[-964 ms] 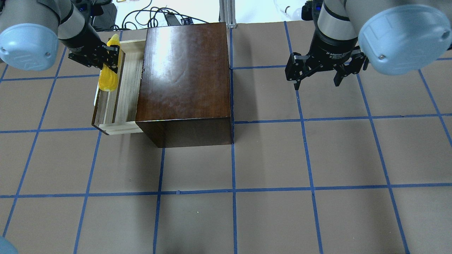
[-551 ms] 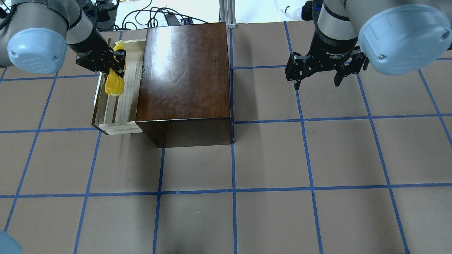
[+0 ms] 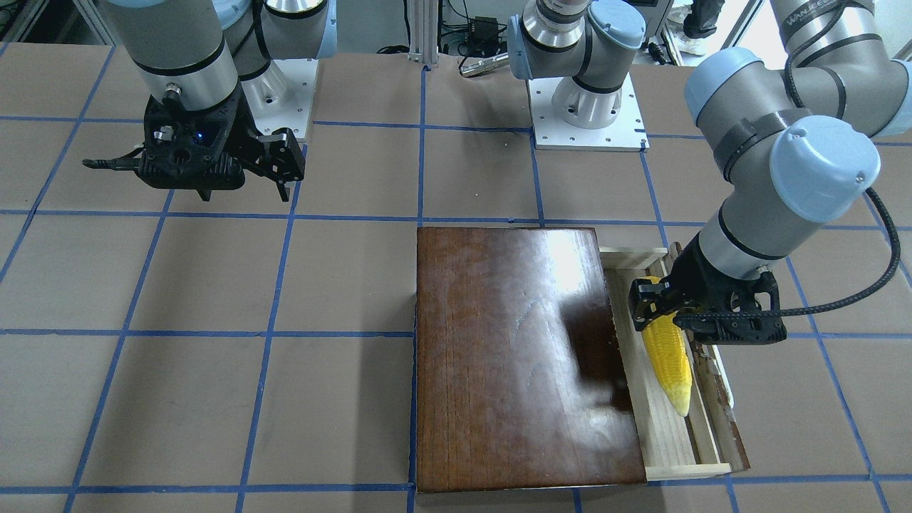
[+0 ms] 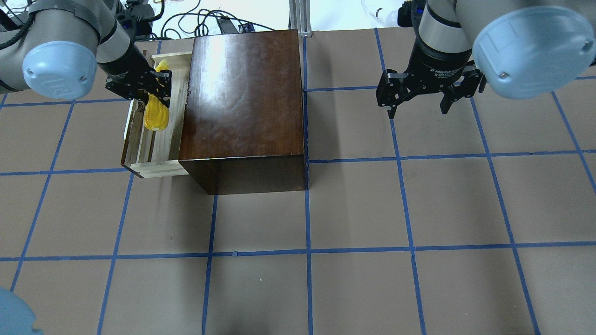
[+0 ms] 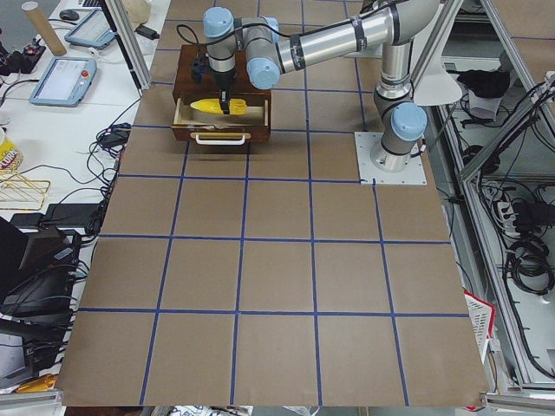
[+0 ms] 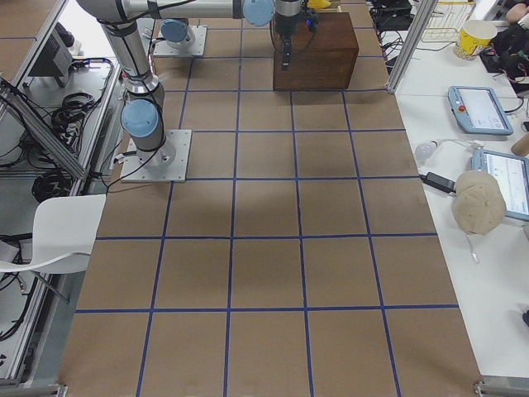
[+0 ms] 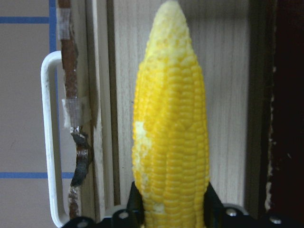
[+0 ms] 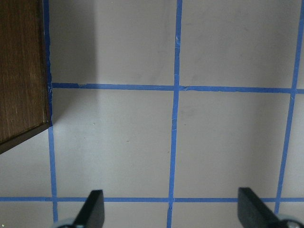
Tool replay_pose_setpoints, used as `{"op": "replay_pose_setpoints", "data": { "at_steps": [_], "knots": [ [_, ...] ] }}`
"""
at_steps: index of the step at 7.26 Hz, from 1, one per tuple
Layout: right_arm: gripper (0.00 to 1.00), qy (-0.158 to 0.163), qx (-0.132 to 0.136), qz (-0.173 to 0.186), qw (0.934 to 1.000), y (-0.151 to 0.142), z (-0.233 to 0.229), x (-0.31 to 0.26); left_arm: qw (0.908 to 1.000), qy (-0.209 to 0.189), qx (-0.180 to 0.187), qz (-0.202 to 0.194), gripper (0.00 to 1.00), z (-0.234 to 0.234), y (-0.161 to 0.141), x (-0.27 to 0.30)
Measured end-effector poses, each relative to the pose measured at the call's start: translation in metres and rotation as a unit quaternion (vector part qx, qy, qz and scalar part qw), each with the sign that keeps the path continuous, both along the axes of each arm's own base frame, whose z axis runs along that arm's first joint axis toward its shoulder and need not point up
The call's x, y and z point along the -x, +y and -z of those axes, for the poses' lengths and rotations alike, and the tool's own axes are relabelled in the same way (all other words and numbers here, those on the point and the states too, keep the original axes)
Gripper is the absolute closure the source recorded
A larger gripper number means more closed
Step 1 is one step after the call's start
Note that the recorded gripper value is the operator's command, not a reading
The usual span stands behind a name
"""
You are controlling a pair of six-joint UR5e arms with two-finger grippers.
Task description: Open drawer and put corn inside
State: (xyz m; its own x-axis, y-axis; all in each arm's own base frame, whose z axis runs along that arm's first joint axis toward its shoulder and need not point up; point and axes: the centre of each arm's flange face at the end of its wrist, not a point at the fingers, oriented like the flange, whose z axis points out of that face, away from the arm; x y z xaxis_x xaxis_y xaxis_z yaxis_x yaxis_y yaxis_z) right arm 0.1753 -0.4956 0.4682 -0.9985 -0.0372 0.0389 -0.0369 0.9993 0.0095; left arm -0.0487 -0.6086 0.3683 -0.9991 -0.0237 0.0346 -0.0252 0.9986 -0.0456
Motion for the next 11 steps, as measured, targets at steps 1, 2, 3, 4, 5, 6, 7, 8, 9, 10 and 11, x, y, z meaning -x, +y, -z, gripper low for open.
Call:
{"op": "replay_pose_setpoints", "data": {
  "at_steps": [1, 2, 3, 4, 5, 6, 7, 8, 9, 10, 11],
  "knots": [
    [0.00, 0.000, 0.000, 0.000, 1.0000, 0.000, 0.000, 0.000, 1.0000, 0.000, -0.001, 0.001, 0.15, 0.001, 0.000, 0.001],
    [0.00, 0.000, 0.000, 0.000, 1.0000, 0.000, 0.000, 0.000, 1.0000, 0.000, 0.000, 0.001, 0.11, 0.000, -0.001, 0.001],
    [0.00, 0.000, 0.000, 0.000, 1.0000, 0.000, 0.000, 0.000, 1.0000, 0.000, 0.003, 0.001, 0.06, -0.004, -0.001, 0.001],
    [0.00, 0.000, 0.000, 0.000, 1.0000, 0.000, 0.000, 0.000, 0.9999, -0.002, 0.010, 0.000, 0.00, -0.011, 0.000, 0.001],
    [0.00, 0.000, 0.000, 0.000, 1.0000, 0.000, 0.000, 0.000, 0.9998, -0.004, 0.020, 0.001, 0.00, -0.023, 0.002, 0.001],
    [0.00, 0.000, 0.000, 0.000, 1.0000, 0.000, 0.000, 0.000, 0.9995, -0.007, 0.031, 0.002, 0.00, -0.041, 0.005, 0.003],
    [0.00, 0.000, 0.000, 0.000, 1.0000, 0.000, 0.000, 0.000, 0.9993, -0.008, 0.038, 0.004, 0.00, -0.063, 0.011, 0.006],
    [0.00, 0.000, 0.000, 0.000, 1.0000, 0.000, 0.000, 0.000, 0.9994, -0.008, 0.035, 0.005, 0.00, -0.086, 0.021, 0.009],
    [0.00, 0.000, 0.000, 0.000, 1.0000, 0.000, 0.000, 0.000, 0.9996, -0.007, 0.027, 0.005, 0.00, -0.107, 0.036, 0.016],
    [0.00, 0.000, 0.000, 0.000, 1.0000, 0.000, 0.000, 0.000, 0.9997, -0.007, 0.022, 0.008, 0.00, -0.125, 0.053, 0.029],
    [0.00, 0.000, 0.000, 0.000, 1.0000, 0.000, 0.000, 0.000, 0.9997, -0.008, 0.017, 0.012, 0.00, -0.135, 0.067, 0.044]
  ]
}}
